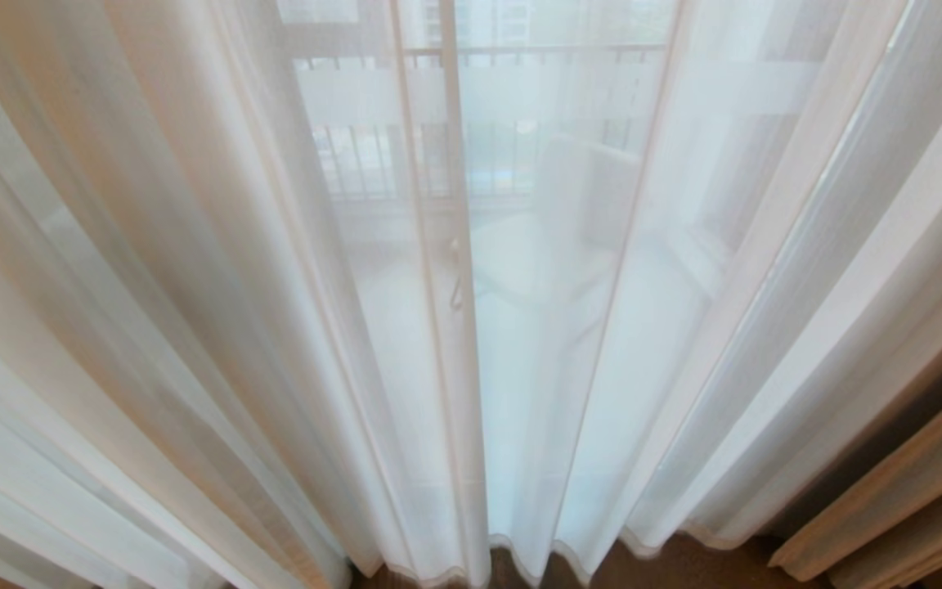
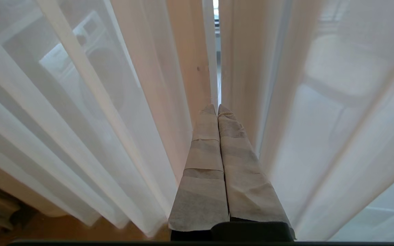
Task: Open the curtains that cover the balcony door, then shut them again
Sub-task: Close the outer curtains on both sides
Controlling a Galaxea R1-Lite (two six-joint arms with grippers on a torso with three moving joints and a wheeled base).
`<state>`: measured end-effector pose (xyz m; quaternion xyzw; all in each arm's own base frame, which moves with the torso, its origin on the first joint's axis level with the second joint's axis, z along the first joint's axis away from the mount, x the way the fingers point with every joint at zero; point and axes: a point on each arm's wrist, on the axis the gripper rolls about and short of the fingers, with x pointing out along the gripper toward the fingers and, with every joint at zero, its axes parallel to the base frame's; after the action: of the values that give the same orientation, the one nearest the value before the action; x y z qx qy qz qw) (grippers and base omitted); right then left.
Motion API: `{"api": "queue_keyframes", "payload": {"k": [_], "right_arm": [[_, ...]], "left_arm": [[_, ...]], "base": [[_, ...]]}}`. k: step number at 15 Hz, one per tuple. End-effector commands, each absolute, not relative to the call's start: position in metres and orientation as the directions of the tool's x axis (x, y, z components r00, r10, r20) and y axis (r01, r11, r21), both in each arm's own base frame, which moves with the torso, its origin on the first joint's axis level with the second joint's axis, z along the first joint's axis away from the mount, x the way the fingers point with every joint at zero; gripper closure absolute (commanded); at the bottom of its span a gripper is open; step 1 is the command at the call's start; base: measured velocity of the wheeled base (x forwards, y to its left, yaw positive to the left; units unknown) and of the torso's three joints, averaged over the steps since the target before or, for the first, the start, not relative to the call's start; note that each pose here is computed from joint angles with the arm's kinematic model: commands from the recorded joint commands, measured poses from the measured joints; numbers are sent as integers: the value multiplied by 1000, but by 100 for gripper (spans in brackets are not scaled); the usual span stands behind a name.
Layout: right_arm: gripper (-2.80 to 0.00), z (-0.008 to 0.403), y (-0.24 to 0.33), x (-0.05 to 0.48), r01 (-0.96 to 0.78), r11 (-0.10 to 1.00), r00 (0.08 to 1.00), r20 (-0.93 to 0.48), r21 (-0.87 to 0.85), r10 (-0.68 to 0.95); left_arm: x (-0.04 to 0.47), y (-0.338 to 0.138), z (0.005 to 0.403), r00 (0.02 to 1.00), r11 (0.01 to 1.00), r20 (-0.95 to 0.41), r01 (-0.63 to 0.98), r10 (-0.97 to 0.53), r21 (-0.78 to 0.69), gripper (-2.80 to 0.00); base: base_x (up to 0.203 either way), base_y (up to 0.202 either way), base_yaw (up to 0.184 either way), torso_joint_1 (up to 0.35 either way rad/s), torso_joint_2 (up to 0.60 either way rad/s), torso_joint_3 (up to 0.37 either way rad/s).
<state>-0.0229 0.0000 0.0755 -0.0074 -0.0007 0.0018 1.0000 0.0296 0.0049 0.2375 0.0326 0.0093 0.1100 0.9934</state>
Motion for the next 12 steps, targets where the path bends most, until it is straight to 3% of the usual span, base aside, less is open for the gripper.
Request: {"api": "queue_keyframes", "payload": {"k": [1,12], "right_arm": [[0,75,0,-23,-5,1000,1000,0,-15,5],[0,75,0,-23,-3,1000,1000,0,-15,3]], "left_arm": [[17,4,211,981,980,-26,-188,190,69,0],[-4,-1,93,991,997,-135,30,-21,65,0]], "base": [[0,0,0,0,0,0],[0,0,0,0,0,0]]}}
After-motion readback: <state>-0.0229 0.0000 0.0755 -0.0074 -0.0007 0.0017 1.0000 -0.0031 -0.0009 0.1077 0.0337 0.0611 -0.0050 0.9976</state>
